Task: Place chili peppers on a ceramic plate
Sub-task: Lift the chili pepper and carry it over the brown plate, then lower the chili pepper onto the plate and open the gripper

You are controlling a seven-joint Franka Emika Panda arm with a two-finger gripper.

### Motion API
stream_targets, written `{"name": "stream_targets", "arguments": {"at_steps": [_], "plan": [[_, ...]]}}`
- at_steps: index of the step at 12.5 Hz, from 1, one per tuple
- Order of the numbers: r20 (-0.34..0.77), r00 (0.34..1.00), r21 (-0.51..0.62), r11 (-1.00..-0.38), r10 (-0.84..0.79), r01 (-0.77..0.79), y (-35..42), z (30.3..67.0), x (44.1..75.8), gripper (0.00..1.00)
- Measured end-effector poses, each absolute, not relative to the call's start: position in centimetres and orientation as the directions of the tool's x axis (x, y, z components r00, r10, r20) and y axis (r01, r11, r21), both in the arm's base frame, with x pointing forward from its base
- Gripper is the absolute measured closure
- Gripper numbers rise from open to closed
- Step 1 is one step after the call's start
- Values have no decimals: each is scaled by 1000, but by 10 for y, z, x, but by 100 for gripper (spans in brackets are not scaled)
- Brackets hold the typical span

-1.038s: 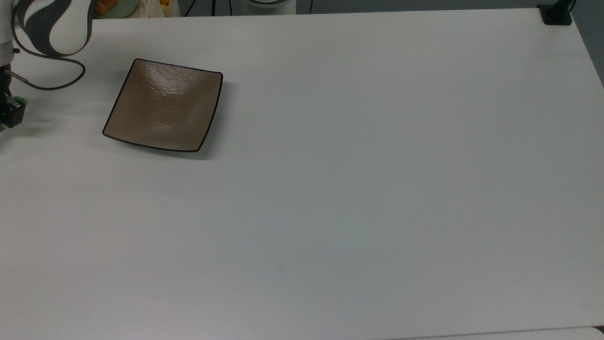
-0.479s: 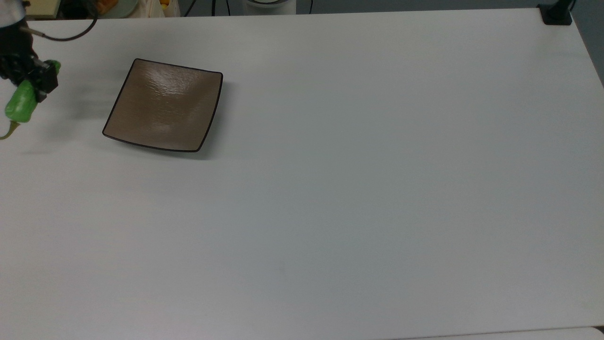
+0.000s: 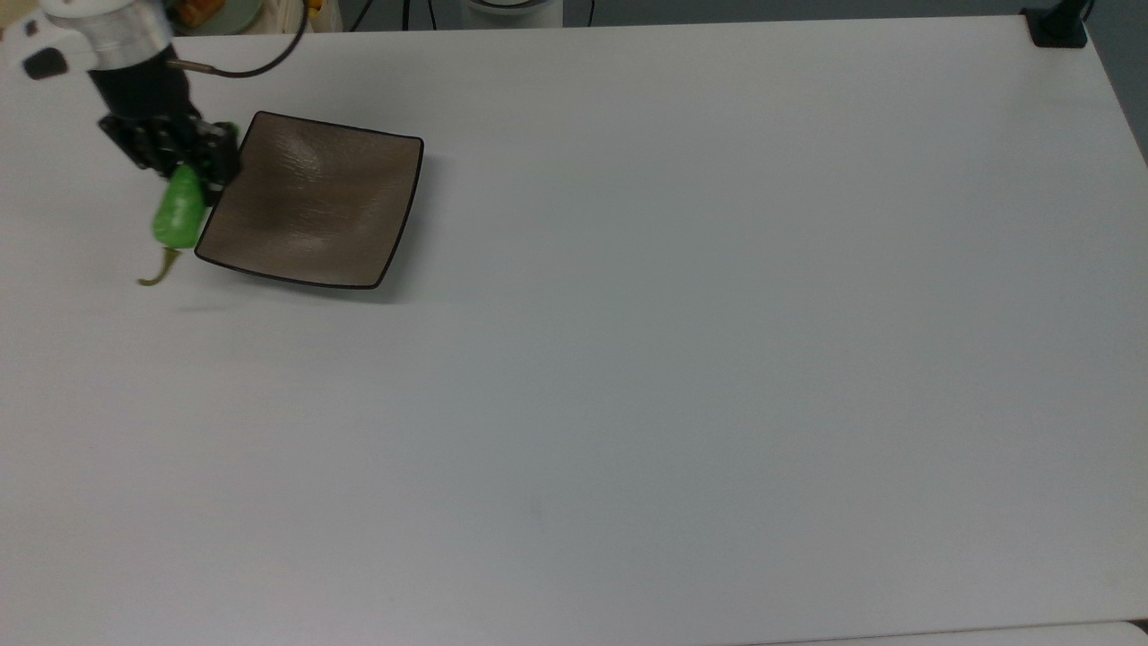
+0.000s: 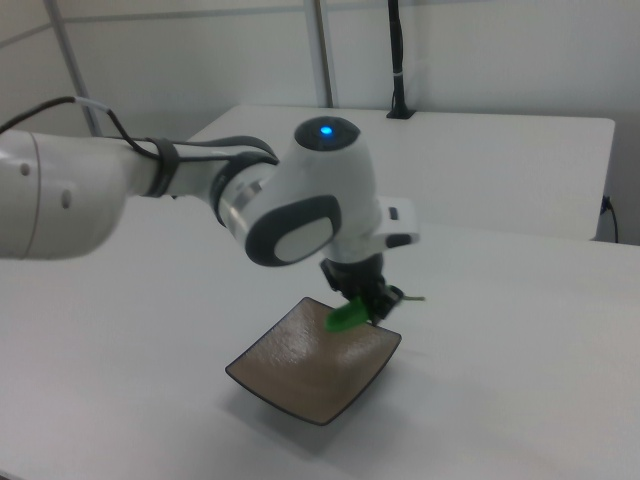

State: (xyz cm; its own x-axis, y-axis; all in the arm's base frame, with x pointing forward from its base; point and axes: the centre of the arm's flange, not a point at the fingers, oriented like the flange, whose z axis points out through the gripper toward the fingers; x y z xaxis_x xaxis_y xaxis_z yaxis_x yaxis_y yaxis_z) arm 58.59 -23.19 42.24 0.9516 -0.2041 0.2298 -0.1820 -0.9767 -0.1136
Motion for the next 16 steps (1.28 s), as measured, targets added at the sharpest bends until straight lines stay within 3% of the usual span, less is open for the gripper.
{"name": "stream_targets", "arguments": {"at_steps": [3,7,10,11,12,13,16], "plan": [[167,971,-148,-978,-173,-149,-186,434,586,67],[118,982,-159,-979,-146,-126,-162,414,576,66],[105,984,-161,-979,-141,-123,-158,408,573,29],[106,984,-161,-979,-141,-123,-158,409,573,21],[108,984,-160,-979,-141,-123,-158,410,573,5],[111,984,-159,-980,-141,-123,-158,412,573,0],[117,982,-162,-979,-146,-126,-151,429,574,0]]}}
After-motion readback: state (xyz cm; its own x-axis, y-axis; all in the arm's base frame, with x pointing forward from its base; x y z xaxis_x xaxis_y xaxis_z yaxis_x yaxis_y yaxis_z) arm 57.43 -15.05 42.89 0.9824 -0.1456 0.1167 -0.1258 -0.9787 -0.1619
